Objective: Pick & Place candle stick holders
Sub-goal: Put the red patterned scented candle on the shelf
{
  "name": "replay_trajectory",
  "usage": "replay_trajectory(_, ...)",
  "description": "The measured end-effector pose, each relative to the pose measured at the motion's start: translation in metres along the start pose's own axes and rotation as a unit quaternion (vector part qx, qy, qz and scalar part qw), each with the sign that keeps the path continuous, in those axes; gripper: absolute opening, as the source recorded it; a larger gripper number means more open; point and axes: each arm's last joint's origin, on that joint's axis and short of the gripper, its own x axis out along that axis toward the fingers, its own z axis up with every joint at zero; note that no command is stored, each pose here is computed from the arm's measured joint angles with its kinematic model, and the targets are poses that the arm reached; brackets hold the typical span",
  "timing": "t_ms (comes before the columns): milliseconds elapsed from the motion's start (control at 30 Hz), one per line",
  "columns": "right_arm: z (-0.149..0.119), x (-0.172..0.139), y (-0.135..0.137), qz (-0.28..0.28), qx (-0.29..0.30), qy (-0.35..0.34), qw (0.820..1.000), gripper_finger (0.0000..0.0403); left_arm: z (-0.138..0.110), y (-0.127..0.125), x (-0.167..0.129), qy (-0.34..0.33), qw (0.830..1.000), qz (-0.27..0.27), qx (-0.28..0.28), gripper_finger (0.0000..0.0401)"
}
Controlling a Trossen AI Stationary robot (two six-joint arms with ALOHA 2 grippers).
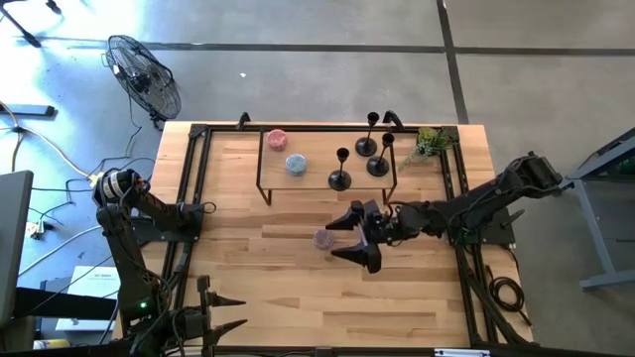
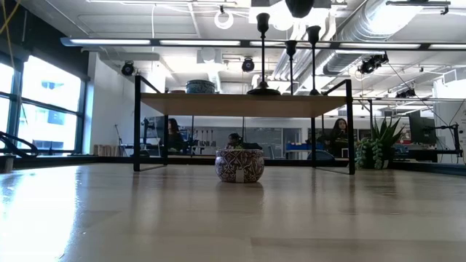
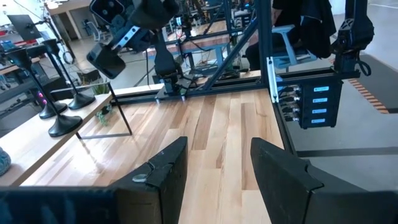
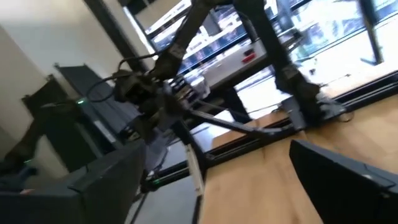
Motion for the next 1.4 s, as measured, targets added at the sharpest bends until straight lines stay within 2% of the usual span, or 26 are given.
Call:
replay_trajectory(267,0.000,0.000,-0.001,-0.022,-0.041,-0.009,0.999,0.0366,0.000,0.000,0.000,0.006,1.000,-0.009,-0.004,0.0172)
replay_trajectory(500,-0.001,0.000,-0.002,-0.028,-0.050,-0.004,0.998,0.0369,-0.001,0.001,0.000,0.004,1.000,-0.003,0.004,0.0172)
replay_trajectory(633,0.008,-0.001,0.001,-0.035,0.001,-0.061,0.998,0.0369,-0.001,0.001,0.000,0.005,1.000,-0.003,-0.007,0.0172)
replay_trajectory(667,0.011,-0.002,0.002,-0.031,-0.002,-0.069,0.997,0.0369,-0.002,0.001,0.000,0.005,1.000,-0.003,-0.008,0.0172)
replay_trajectory(767,0.015,-0.002,0.009,-0.005,-0.092,-0.034,0.995,0.0369,-0.002,0.001,0.000,0.005,1.000,-0.003,-0.006,0.0172)
replay_trajectory(833,0.014,-0.002,0.017,-0.006,-0.131,0.008,0.991,0.0369,-0.002,0.002,0.000,0.004,1.000,0.001,0.001,0.0172)
replay_trajectory(933,0.016,0.001,0.032,-0.073,-0.181,0.063,0.979,0.0369,-0.003,0.002,0.000,0.002,1.000,0.006,0.008,0.0172)
replay_trajectory(1033,0.024,0.003,0.047,-0.172,-0.228,0.114,0.952,0.0369,-0.003,0.002,0.000,0.002,1.000,0.006,0.006,0.0172)
replay_trajectory(1100,0.026,0.003,0.056,-0.217,-0.255,0.151,0.930,0.0369,-0.003,0.002,0.000,0.004,1.000,0.003,0.004,0.0172)
replay_trajectory(1167,0.029,0.004,0.065,-0.236,-0.256,0.175,0.921,0.0370,-0.003,0.002,0.000,0.007,1.000,-0.003,0.001,0.0172)
replay_trajectory(1267,0.035,0.006,0.073,-0.248,-0.242,0.199,0.917,0.0369,-0.003,0.001,0.000,0.009,1.000,-0.005,0.001,0.0172)
replay_trajectory(1400,0.028,0.009,0.073,-0.270,-0.234,0.238,0.903,0.0370,-0.003,0.002,0.000,0.009,1.000,-0.004,-0.005,0.0172)
